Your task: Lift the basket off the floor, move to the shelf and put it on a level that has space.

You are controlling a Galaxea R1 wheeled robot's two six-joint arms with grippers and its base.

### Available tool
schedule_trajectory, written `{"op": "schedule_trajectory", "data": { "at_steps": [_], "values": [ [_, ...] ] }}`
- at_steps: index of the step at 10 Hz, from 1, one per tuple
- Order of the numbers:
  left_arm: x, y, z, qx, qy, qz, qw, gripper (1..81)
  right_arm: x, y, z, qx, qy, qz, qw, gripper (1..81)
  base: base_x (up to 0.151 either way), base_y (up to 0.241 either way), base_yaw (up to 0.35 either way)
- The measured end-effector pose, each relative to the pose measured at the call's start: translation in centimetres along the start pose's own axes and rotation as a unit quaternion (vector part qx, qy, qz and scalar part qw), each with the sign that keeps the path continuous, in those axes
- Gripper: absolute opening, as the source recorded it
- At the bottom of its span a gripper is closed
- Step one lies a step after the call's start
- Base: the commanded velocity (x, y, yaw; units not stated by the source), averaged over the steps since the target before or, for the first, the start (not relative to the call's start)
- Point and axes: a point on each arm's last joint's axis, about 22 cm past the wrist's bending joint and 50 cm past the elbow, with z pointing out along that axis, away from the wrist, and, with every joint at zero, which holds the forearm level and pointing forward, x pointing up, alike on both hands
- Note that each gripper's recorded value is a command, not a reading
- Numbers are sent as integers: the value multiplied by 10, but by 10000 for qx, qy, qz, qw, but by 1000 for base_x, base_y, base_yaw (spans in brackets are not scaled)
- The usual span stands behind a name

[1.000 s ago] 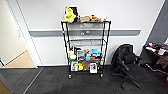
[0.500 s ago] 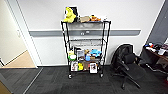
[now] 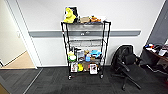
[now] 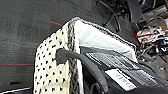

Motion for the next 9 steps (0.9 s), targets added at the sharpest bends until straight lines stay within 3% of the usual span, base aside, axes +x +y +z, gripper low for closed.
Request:
{"op": "schedule_trajectory", "data": {
  "at_steps": [9],
  "values": [
    [9, 6, 2, -45, 65, 69, 9999, 10, 4, -5, -8, 95, 24, -33, 9999, 10, 86, 0, 0]
  ]
}}
